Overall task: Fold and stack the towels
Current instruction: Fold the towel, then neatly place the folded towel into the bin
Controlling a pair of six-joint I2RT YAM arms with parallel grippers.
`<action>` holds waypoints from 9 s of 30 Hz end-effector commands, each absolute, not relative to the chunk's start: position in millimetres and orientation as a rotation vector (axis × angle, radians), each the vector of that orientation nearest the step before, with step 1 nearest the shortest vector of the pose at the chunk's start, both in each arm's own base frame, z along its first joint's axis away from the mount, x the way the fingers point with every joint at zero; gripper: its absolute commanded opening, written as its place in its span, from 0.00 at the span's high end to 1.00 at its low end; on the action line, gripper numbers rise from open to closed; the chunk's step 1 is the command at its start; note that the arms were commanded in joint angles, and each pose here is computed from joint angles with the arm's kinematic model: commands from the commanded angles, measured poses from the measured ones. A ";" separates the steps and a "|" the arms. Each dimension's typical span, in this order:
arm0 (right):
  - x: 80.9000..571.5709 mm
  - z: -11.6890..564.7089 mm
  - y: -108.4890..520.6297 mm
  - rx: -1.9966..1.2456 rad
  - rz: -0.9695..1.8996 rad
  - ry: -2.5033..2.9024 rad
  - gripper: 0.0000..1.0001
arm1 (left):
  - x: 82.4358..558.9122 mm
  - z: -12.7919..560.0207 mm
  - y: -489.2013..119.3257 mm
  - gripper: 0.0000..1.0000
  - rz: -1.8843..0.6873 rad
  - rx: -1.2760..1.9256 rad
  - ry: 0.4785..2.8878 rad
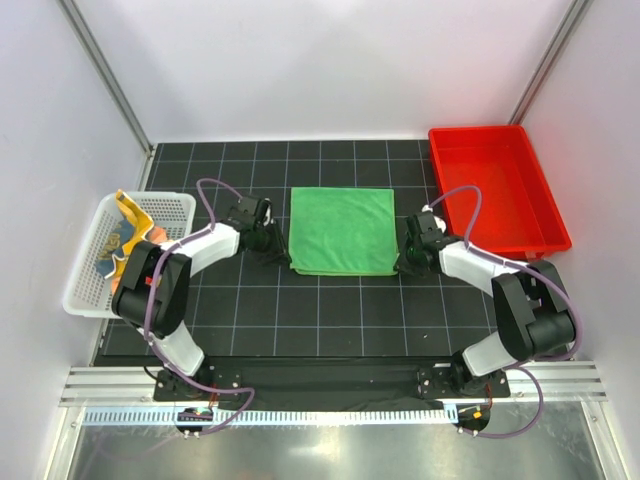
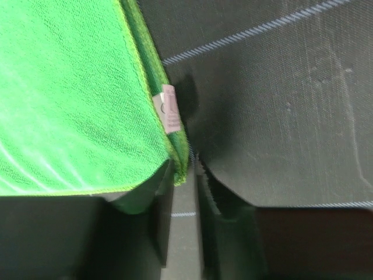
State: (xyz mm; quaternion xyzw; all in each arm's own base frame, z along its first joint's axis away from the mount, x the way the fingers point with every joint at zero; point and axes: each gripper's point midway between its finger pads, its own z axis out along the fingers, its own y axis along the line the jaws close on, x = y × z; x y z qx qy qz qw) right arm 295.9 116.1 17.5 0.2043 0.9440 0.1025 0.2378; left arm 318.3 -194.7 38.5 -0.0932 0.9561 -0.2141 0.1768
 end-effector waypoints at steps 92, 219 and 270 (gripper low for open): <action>564.2 38.3 108.6 -0.587 0.770 2.377 0.75 | 576.9 41.0 -217.4 0.69 -1.110 0.377 2.318; 329.2 84.7 114.0 0.049 0.761 2.432 0.99 | 354.4 92.4 -203.5 1.00 -0.996 0.231 2.508; 388.1 43.6 121.6 -0.029 0.313 2.679 0.60 | 348.6 81.5 -214.3 0.72 -0.846 -0.191 2.571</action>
